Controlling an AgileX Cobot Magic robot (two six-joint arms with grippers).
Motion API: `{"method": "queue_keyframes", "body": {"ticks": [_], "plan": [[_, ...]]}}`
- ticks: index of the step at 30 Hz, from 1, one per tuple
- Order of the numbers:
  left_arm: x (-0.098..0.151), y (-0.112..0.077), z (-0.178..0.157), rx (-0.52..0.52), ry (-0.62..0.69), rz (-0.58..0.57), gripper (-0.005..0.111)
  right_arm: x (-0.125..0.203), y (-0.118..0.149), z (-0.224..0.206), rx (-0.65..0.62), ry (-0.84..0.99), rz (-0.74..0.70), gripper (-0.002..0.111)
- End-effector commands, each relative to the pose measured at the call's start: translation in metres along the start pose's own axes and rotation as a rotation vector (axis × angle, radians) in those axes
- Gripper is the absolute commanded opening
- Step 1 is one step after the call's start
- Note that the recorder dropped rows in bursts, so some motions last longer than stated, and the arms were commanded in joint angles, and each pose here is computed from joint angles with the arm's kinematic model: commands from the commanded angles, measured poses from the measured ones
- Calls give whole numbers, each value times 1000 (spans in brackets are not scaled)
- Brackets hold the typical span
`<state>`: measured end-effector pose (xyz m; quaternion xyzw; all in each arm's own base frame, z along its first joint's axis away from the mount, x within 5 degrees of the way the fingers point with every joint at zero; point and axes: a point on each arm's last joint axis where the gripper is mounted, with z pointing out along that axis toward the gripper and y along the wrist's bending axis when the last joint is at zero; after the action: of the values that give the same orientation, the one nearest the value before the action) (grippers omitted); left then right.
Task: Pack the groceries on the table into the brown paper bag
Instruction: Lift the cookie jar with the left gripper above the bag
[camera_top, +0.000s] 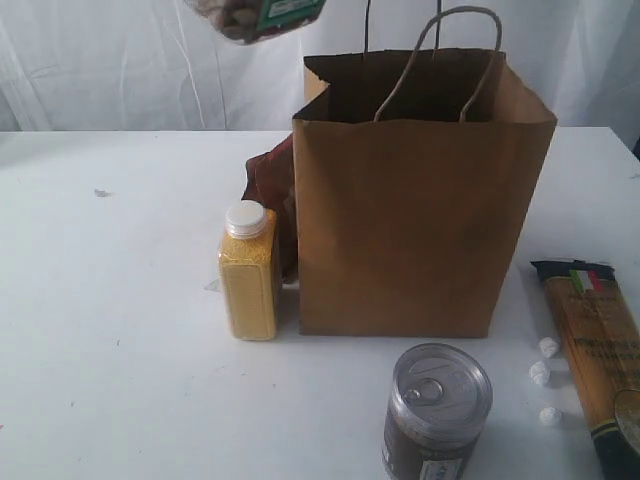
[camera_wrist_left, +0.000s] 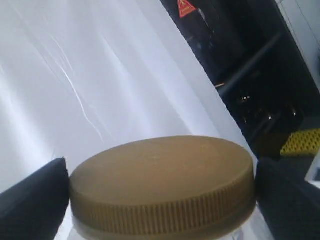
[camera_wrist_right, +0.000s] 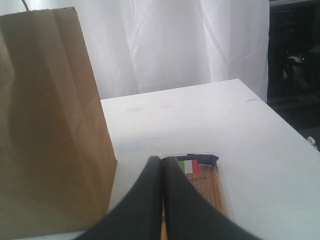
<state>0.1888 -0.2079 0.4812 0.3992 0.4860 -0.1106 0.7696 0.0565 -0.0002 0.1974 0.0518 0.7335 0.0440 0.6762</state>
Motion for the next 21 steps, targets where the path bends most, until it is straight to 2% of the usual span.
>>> {"method": "queue_keyframes", "body": {"ticks": [1,3,8,13,21], "plan": [[4,-6,27,-100,-225,-120,0,-1,0,0,-1,-7,0,0],[8,-13,45,-60,-264,-217,0,-1,0,0,-4,-6,0,0],[18,-25,87,4,-251,-230,0,-1,1,0,-16,-5,-1,0],[24,-30,100,29,-241,-296,0,-1,2,0,-25,-3,-2,0],[43,-41,105,97,-67,-273,0,-1,2,0,-41,-1,-3,0]]}}
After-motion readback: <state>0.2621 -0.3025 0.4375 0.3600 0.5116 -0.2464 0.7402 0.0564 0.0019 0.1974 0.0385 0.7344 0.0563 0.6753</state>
